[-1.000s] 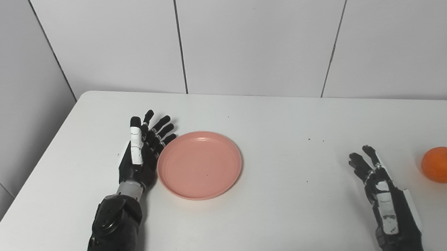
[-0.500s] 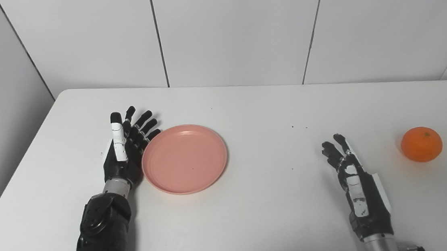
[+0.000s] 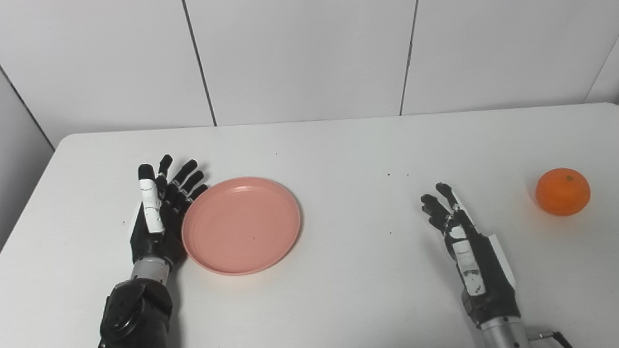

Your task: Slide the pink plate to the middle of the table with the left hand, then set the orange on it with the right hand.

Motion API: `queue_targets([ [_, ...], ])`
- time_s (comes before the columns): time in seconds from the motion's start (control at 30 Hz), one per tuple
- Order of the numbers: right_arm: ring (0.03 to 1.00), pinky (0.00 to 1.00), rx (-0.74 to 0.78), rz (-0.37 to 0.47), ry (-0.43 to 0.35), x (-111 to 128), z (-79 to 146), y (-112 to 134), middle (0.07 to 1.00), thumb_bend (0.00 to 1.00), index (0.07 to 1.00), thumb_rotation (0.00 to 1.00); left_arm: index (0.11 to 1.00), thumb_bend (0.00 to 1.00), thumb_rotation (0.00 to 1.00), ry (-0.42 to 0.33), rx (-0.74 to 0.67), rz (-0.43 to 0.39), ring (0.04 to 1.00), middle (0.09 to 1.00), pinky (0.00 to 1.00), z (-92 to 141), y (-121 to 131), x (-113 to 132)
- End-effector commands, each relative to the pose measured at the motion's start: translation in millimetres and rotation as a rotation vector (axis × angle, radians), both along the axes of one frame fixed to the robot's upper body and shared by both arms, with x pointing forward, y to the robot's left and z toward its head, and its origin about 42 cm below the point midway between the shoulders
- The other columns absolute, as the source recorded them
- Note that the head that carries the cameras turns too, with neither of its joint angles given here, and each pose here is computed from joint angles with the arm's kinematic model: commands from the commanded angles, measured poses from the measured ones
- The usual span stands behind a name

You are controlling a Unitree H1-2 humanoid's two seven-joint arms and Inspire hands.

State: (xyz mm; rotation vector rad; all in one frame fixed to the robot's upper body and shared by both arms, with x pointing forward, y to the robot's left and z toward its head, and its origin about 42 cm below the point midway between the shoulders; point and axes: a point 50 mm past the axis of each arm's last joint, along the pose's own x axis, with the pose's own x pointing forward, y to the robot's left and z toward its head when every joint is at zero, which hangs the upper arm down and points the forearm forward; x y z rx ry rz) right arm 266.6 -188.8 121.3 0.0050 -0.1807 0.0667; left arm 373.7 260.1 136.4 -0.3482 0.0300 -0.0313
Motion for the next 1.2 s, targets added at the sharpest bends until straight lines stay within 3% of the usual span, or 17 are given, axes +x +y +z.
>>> queue_targets([
  [0.0,0.894,0.94,0.013,0.001,-0.003,0,1,6,0.875,0.95,0.946,1.00,0.976,1.00,0.93,0.066,-0.020,-0.015,0.874,0.861,0.82,-8,-5,-5],
  [0.63,0.890,0.95,0.026,0.011,-0.012,3,4,22,0.877,0.91,0.951,1.00,0.976,0.96,0.91,0.057,-0.017,-0.082,0.890,0.879,0.87,-5,-23,-5],
  [1.17,0.893,0.97,0.041,0.012,-0.015,10,5,47,0.878,0.94,0.957,1.00,0.946,1.00,0.86,0.065,-0.056,-0.109,0.870,0.848,0.84,-4,-29,1],
])
